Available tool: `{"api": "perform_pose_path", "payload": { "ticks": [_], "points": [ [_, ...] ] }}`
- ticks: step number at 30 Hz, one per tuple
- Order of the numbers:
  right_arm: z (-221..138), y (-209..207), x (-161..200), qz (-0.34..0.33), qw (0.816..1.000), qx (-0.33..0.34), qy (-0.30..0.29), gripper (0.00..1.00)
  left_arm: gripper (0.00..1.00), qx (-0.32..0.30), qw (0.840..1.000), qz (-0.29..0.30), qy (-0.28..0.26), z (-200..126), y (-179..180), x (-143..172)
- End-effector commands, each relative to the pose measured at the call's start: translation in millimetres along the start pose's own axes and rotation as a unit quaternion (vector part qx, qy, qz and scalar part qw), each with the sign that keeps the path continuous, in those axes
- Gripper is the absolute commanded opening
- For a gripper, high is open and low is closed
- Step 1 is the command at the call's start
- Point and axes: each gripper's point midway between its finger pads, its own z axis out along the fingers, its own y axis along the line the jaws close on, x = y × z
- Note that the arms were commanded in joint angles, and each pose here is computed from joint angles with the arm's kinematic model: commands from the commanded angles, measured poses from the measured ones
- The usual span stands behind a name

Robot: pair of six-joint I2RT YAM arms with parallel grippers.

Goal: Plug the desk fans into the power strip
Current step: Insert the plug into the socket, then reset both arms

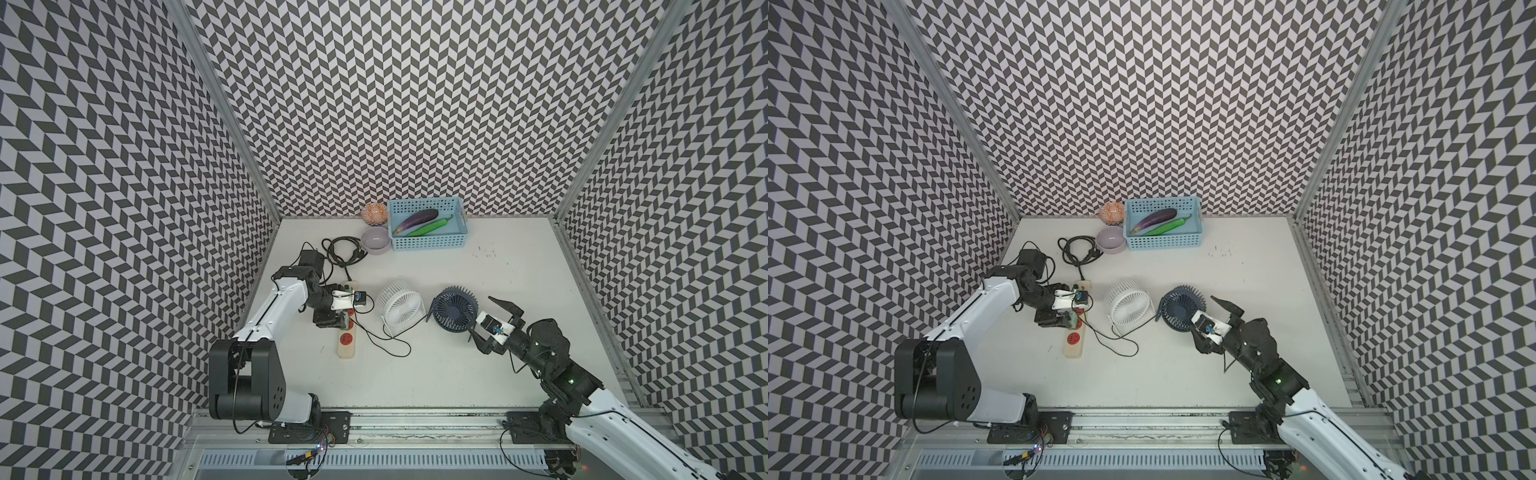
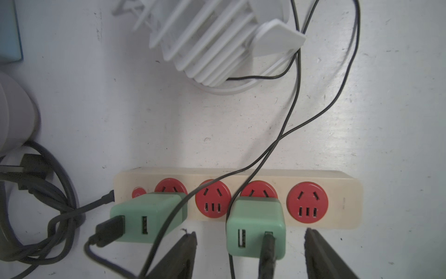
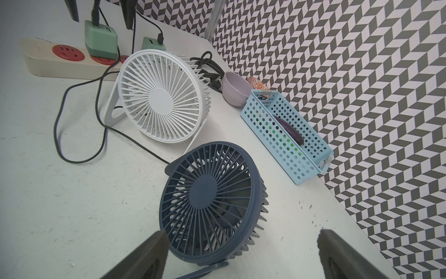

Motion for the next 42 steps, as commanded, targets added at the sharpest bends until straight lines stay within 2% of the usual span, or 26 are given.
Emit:
{"api": "perform_pose_path", "payload": {
  "ticks": [1,7,13,20,24,26,30,36,42],
  "points": [
    [-1,-7,-10,-0.001,1.000,0.012,-0.020,1.00,0.74,-0.006,1.000,0.012,-0.025,-17,-3,-16],
    [0,-8,-12,0.002,1.000,0.012,-0.021,1.00,0.81,-0.031,0.998,0.020,-0.049,-36,-1,-30],
    [1,-20,-23,0.026,0.999,0.023,-0.023,1.00,0.85,-0.082,0.992,0.006,-0.095,-65,19,-49],
    [7,-42,-43,0.064,0.996,0.046,-0.041,1.00,0.88,-0.152,0.970,-0.050,-0.184,-107,52,-67],
    [15,-66,-51,0.111,0.990,0.074,-0.044,1.00,0.91,-0.192,0.942,-0.116,-0.249,-132,77,-73],
    [18,-81,-51,0.132,0.986,0.094,-0.043,0.99,1.00,-0.214,0.926,-0.145,-0.277,-143,89,-73],
    [22,-104,-45,0.164,0.977,0.130,-0.036,1.00,1.00,-0.256,0.889,-0.207,-0.318,-160,111,-67],
    [22,-138,-32,0.201,0.959,0.199,-0.025,1.00,1.00,-0.313,0.833,-0.314,-0.333,-157,139,-38],
    [15,-175,-7,0.265,0.924,0.276,-0.014,1.00,1.00,-0.376,0.778,-0.371,-0.341,-148,153,-10]
  ]
}}
